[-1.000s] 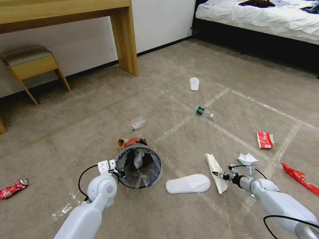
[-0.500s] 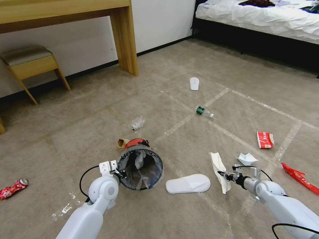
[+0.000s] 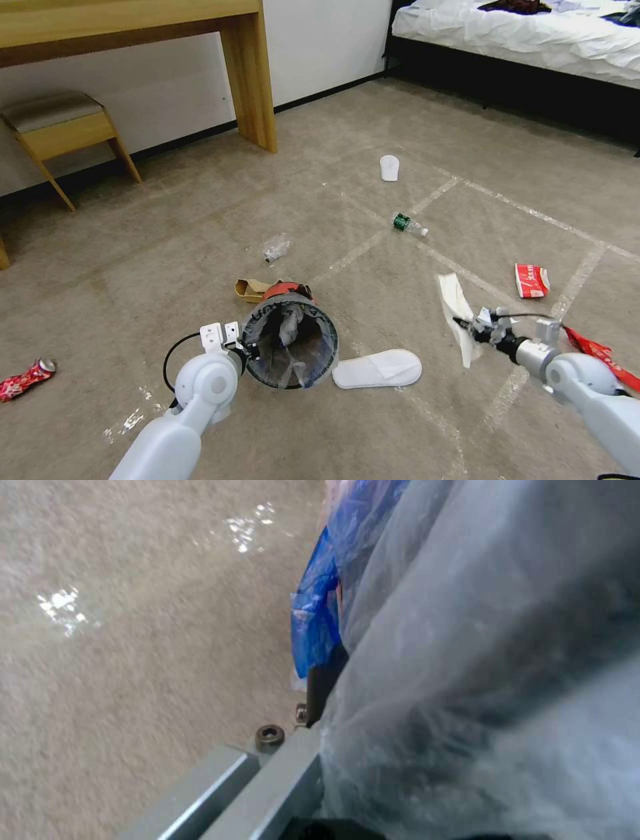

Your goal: Pick up the trash bin and place the garbage on the floor into it.

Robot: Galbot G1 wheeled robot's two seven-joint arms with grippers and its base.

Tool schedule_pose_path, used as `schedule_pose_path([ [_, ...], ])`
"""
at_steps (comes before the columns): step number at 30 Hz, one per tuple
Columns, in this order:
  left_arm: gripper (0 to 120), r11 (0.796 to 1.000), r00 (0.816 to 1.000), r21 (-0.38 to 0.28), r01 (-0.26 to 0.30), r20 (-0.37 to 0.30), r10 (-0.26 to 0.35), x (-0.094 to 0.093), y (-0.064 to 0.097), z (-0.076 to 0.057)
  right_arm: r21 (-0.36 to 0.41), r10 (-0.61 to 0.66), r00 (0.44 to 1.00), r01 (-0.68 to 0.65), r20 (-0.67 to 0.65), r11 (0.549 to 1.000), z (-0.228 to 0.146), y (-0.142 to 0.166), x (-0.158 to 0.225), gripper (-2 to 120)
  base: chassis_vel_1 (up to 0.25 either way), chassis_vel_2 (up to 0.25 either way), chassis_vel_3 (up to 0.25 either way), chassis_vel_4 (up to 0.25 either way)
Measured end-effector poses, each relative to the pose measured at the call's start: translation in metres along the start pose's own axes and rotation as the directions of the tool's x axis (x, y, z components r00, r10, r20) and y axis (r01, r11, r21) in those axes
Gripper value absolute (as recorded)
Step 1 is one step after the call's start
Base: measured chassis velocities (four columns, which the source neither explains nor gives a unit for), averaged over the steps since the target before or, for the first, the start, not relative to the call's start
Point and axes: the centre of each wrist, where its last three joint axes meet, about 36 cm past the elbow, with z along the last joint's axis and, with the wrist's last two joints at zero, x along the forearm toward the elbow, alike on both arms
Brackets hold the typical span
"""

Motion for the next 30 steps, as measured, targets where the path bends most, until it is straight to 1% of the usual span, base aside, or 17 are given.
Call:
schedule_pose_path([
  [2,0,1.000,1.000,0.020,-0.021,-0.020,0.021,0.013,-0.002,-0.008,0.028,-0.032,0.999,0.031,0.030,0.999,-0.010,0.012,0.006,1,0.000,0.000,0.000,0.000],
  [3,0,1.000,1.000,0.020,-0.021,-0.020,0.021,0.013,-0.002,-0.008,0.028,-0.032,0.999,0.031,0.030,0.999,-0.010,0.012,0.006,1,0.000,0.000,0.000,0.000],
  [5,0,0.999,0.999,0.039,-0.026,-0.028,0.027,0.026,-0.001,-0.014,0.052,-0.073,0.996,0.070,0.055,0.996,-0.017,0.025,0.005,1,0.000,0.000,0.000,0.000],
  [6,0,0.999,0.999,0.039,-0.026,-0.028,0.027,0.026,-0.001,-0.014,0.052,-0.073,0.996,0.070,0.055,0.996,-0.017,0.025,0.005,1,0.000,0.000,0.000,0.000],
  [8,0,0.997,0.998,0.057,-0.050,-0.046,0.052,0.045,-0.001,-0.019,0.096,-0.161,0.982,0.151,0.102,0.984,-0.022,0.044,0.005,1,0.000,0.000,0.000,0.000],
  [9,0,0.997,0.998,0.057,-0.050,-0.046,0.052,0.045,-0.001,-0.019,0.096,-0.161,0.982,0.151,0.102,0.984,-0.022,0.044,0.005,1,0.000,0.000,0.000,0.000],
  [11,0,0.996,0.996,0.067,-0.061,-0.059,0.065,0.059,-0.001,-0.023,0.137,-0.250,0.958,0.231,0.143,0.963,-0.022,0.059,0.005,1,0.000,0.000,0.000,0.000],
  [12,0,0.996,0.996,0.067,-0.061,-0.059,0.065,0.059,-0.001,-0.023,0.137,-0.250,0.958,0.231,0.143,0.963,-0.022,0.059,0.005,1,0.000,0.000,0.000,0.000],
  [14,0,0.995,0.994,0.075,-0.069,-0.074,0.075,0.072,-0.001,-0.027,0.189,-0.358,0.913,0.323,0.196,0.927,-0.023,0.080,0.006,1,0.000,0.000,0.000,0.000],
  [15,0,0.995,0.994,0.075,-0.069,-0.074,0.075,0.072,-0.001,-0.027,0.189,-0.358,0.913,0.323,0.196,0.927,-0.023,0.080,0.006,1,0.000,0.000,0.000,0.000],
  [17,0,0.992,0.991,0.083,-0.091,-0.093,0.099,0.083,-0.004,-0.029,0.249,-0.462,0.859,0.409,0.219,0.878,-0.022,0.097,0.006,1,0.000,0.000,0.000,0.000],
  [18,0,0.992,0.991,0.083,-0.091,-0.093,0.099,0.083,-0.004,-0.029,0.249,-0.462,0.859,0.409,0.219,0.878,-0.022,0.097,0.006,1,0.000,0.000,0.000,0.000],
  [20,0,0.990,0.987,0.088,-0.113,-0.106,0.122,0.090,-0.007,-0.030,0.289,-0.514,0.827,0.447,0.227,0.847,-0.023,0.109,0.007,1,0.000,0.000,0.000,0.000],
  [24,0,0.988,0.984,0.085,-0.131,-0.111,0.140,0.096,-0.009,-0.030,0.311,-0.548,0.802,0.471,0.238,0.825,-0.024,0.122,0.008,1,0.000,0.000,0.000,0.000],
  [25,0,0.987,0.982,0.080,-0.142,-0.115,0.150,0.099,-0.010,-0.030,0.334,-0.572,0.784,0.487,0.241,0.807,-0.026,0.130,0.008,1,0.000,0.000,0.000,0.000],
  [26,0,0.987,0.982,0.080,-0.142,-0.115,0.150,0.099,-0.010,-0.030,0.334,-0.572,0.784,0.487,0.241,0.807,-0.026,0.130,0.008,1,0.000,0.000,0.000,0.000],
  [30,0,0.988,0.982,0.068,-0.138,-0.118,0.145,0.100,-0.009,-0.030,0.363,-0.614,0.752,0.518,0.239,0.775,-0.025,0.147,0.011,1,0.000,0.000,0.000,0.000],
])
